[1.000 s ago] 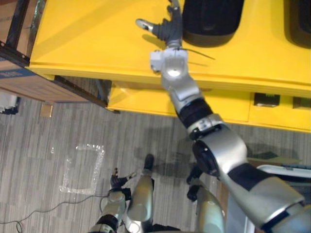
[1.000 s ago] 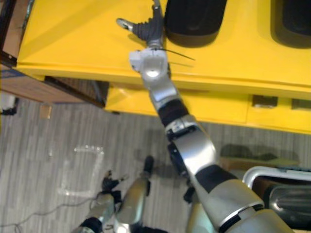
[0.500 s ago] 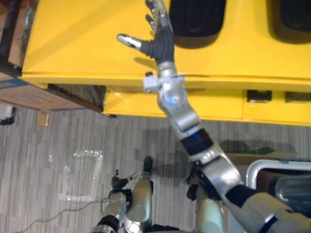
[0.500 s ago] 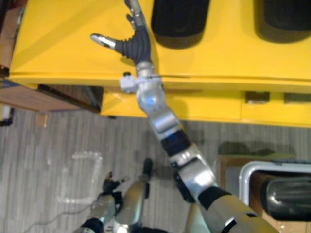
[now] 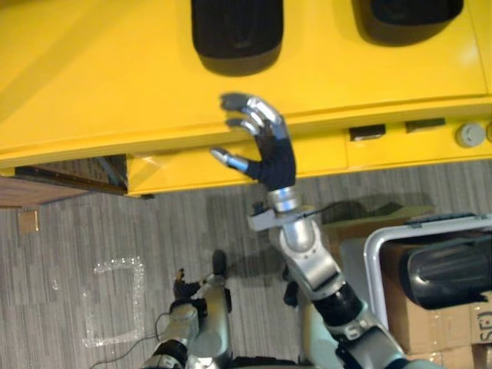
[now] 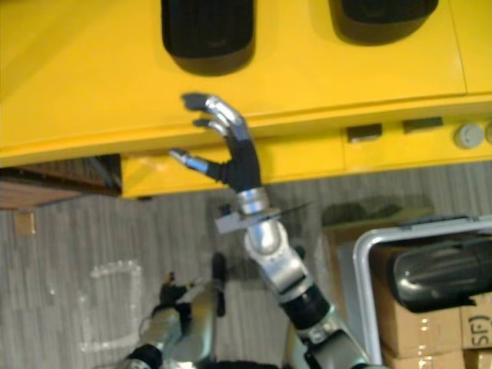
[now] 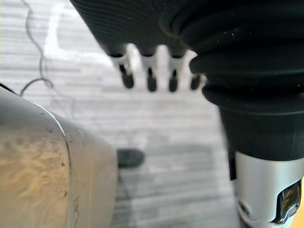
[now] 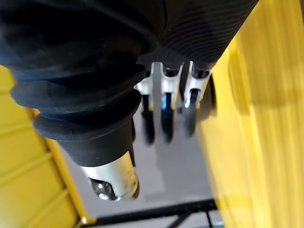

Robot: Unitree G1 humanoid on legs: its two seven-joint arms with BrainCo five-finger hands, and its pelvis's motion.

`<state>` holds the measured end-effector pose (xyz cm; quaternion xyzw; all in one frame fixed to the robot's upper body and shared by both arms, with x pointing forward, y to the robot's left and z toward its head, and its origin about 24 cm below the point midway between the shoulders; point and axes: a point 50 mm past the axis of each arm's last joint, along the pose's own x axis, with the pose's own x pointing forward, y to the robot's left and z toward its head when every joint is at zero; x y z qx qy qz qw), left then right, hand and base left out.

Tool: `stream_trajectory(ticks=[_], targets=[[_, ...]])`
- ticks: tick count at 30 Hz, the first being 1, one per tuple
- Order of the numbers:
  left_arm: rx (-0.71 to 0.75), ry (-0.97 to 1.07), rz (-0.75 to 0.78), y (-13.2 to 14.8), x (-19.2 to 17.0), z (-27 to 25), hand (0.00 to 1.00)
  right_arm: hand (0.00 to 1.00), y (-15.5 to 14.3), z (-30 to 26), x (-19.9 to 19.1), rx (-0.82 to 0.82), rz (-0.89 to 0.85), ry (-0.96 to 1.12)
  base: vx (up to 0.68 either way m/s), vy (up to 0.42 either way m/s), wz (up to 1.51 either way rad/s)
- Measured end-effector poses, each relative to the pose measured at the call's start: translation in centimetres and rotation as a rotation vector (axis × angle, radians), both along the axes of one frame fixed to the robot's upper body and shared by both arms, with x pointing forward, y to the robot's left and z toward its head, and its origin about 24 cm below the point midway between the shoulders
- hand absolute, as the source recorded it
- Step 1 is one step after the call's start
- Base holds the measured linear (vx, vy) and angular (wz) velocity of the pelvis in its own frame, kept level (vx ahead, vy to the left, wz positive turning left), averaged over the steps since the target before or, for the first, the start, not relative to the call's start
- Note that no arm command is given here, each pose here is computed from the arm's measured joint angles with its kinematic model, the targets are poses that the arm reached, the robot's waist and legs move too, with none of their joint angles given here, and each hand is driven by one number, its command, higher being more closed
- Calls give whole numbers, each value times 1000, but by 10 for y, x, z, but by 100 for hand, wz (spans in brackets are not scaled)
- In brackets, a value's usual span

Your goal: Walk over and take plastic housings, then place them on the shelf

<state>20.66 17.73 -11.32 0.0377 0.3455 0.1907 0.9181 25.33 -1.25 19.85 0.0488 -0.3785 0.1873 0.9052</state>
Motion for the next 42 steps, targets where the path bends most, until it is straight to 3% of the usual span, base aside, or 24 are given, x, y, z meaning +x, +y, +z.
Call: stream_trajectory(ticks=[7,13,29,42], targets=[[26,2,20,6,-1,0,0,100,11,-19,10,-44,-30,86,-12,15,8],[30,1,31,7,-1,0,0,100,17,2,25,-44,-110,25,0,0,0],[20,-13,47,5,1,2,0,100,-17,38,71,65,-418,59,2,2,0],[7,-19,60,5,1,3,0,100,-23,46,92,61,-508,113,1,8,3]])
